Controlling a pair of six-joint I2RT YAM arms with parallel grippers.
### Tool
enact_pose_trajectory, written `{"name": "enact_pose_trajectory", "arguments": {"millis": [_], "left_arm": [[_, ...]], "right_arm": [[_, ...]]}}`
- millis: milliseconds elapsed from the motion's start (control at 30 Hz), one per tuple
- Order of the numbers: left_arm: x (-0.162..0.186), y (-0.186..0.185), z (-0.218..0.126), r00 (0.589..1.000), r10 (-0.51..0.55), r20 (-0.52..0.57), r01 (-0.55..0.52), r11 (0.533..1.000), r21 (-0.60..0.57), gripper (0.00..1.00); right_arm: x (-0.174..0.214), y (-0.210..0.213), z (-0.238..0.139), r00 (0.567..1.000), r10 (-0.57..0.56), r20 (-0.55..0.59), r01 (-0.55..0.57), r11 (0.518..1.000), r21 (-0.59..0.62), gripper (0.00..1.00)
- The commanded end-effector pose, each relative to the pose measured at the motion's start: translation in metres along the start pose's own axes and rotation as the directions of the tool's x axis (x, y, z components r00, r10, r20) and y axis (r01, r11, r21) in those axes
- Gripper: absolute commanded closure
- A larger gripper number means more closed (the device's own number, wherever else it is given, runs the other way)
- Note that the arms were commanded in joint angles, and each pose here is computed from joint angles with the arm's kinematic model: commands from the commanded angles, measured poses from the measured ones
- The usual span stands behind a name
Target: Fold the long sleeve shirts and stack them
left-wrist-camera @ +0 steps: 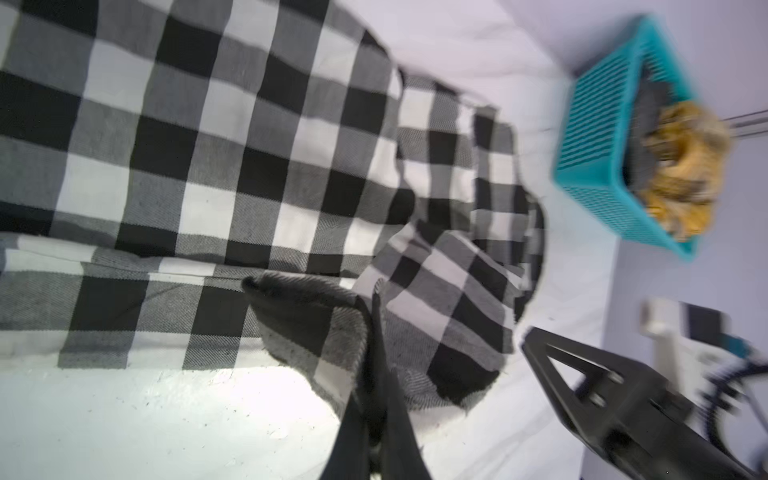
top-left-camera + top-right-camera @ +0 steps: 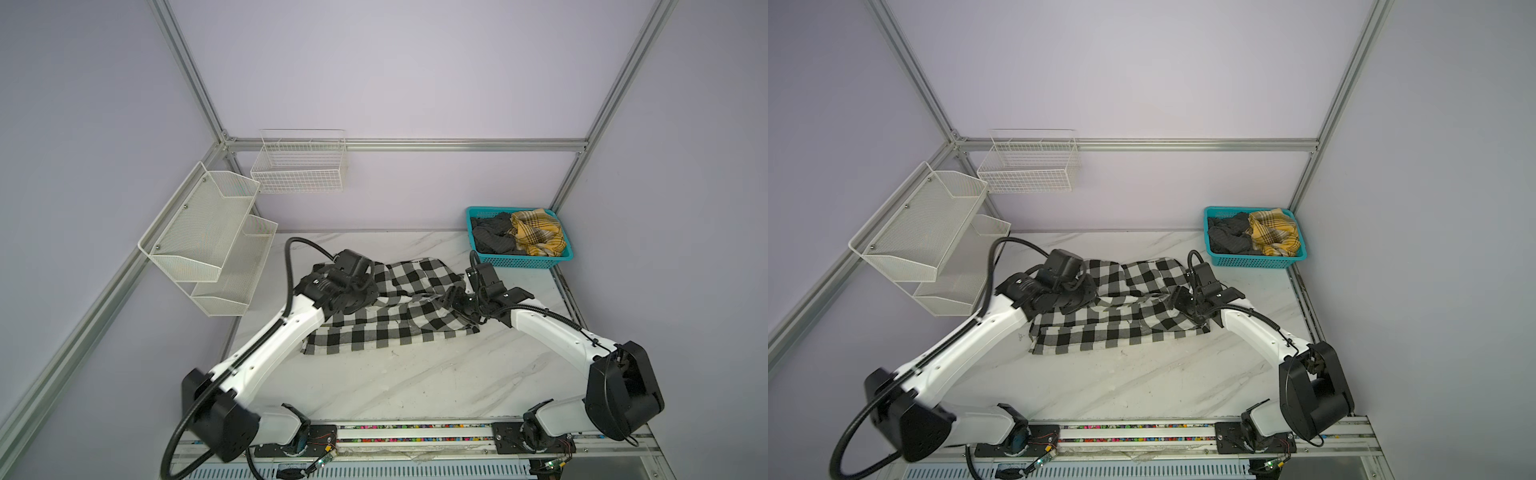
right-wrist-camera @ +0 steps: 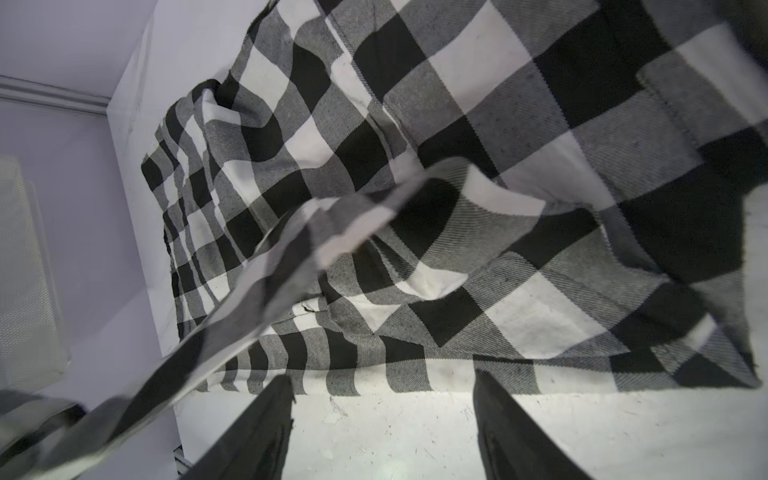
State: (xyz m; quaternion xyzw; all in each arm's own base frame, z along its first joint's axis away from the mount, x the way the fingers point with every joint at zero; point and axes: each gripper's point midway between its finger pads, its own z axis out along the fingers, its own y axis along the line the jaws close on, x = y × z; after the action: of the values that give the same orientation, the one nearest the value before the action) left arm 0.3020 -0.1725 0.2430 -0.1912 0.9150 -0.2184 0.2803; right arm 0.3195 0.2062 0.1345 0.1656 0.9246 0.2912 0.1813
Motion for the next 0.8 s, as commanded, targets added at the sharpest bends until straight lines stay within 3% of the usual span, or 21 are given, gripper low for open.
{"name": "enact_pose_trajectory", "arguments": {"millis": [0, 200, 400, 533, 767], "left_arm": [[0.017, 0.027, 0.004, 0.998, 0.054, -0.013, -0.054, 0.998, -0.018, 1.0], [0.013, 0.049, -0.022, 0.997, 0.018, 0.073, -0.016, 0.999, -0.028, 1.0], [0.015, 0.064, -0.033, 0.996, -0.002, 0.085, 0.004, 1.0, -0.024, 1.0], [0.019, 0.068, -0.027, 0.998, -0.005, 0.061, 0.007, 0.999, -0.043, 1.0], [0.002, 0.063, -0.028, 0.995, 0.011, 0.095, -0.006, 0.999, -0.047, 1.0]], "right_arm": [[0.003, 0.016, -0.002, 0.997, 0.051, -0.06, -0.056, 0.995, -0.088, 0.29], [-0.002, 0.003, 0.009, 0.983, 0.158, -0.097, -0.169, 0.978, -0.118, 0.29], [0.003, -0.03, 0.021, 0.956, 0.261, -0.137, -0.273, 0.959, -0.079, 0.36], [-0.003, -0.034, 0.008, 0.963, 0.251, -0.093, -0.258, 0.964, -0.063, 0.38], [0.01, -0.068, 0.002, 0.98, 0.184, -0.075, -0.178, 0.981, 0.08, 0.42]]}}
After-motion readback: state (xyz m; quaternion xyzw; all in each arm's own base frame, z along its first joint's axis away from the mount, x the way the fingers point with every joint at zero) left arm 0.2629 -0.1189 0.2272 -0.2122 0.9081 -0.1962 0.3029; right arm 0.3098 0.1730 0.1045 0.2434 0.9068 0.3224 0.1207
